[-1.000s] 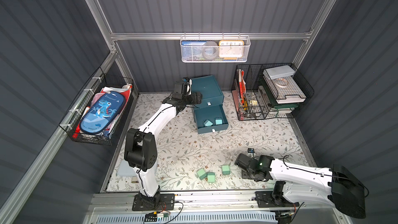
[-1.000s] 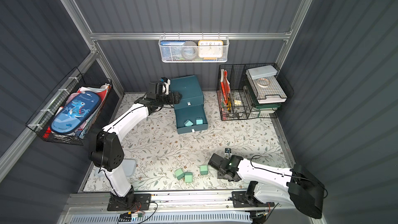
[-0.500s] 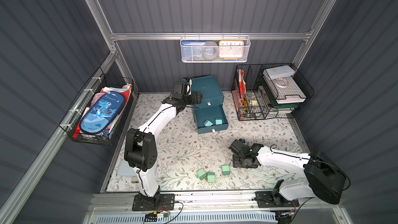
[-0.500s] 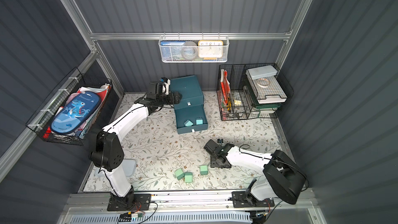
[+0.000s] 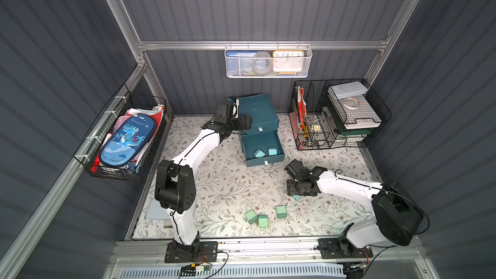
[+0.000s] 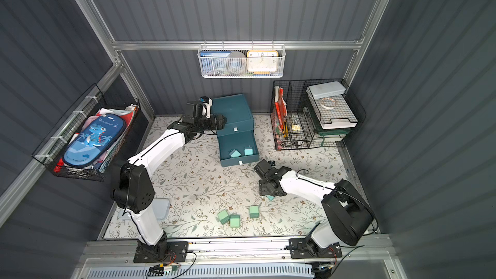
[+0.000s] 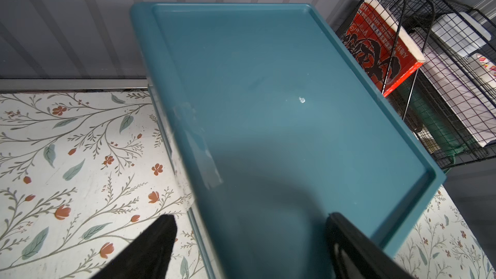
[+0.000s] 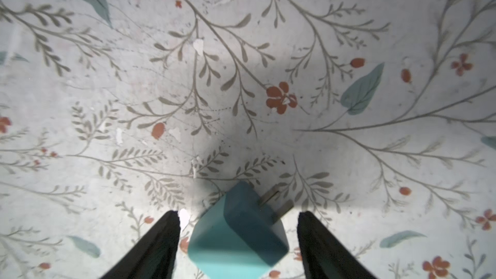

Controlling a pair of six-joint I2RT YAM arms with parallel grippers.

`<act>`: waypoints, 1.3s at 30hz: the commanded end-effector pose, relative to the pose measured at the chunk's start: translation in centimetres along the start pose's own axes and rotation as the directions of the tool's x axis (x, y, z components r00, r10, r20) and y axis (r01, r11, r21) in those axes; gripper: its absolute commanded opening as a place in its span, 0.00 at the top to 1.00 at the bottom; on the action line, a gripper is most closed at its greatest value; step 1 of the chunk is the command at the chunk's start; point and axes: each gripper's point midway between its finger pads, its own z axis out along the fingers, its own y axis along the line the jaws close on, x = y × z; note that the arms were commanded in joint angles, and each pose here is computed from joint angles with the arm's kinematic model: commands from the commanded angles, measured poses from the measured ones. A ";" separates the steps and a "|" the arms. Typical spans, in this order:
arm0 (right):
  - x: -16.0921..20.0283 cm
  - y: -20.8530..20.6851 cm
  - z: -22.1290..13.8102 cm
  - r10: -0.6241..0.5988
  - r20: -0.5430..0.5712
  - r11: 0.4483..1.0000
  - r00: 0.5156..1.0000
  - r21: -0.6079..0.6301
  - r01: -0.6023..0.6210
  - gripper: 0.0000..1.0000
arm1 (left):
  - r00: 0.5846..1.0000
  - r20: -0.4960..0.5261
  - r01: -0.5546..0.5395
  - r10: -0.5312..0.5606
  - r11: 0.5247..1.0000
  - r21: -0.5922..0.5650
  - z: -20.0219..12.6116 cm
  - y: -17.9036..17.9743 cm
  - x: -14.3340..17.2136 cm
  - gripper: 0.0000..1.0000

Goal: Place the plugs into the drawer by color
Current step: Pick up the plug from the center of the board.

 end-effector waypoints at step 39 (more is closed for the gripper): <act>1.6 -1.7 2.0 0.377 0.059 0.910 0.925 0.163 -0.381 0.40 | 0.994 -0.111 -0.014 0.013 1.000 -0.012 0.7 0.7 3.4 0.09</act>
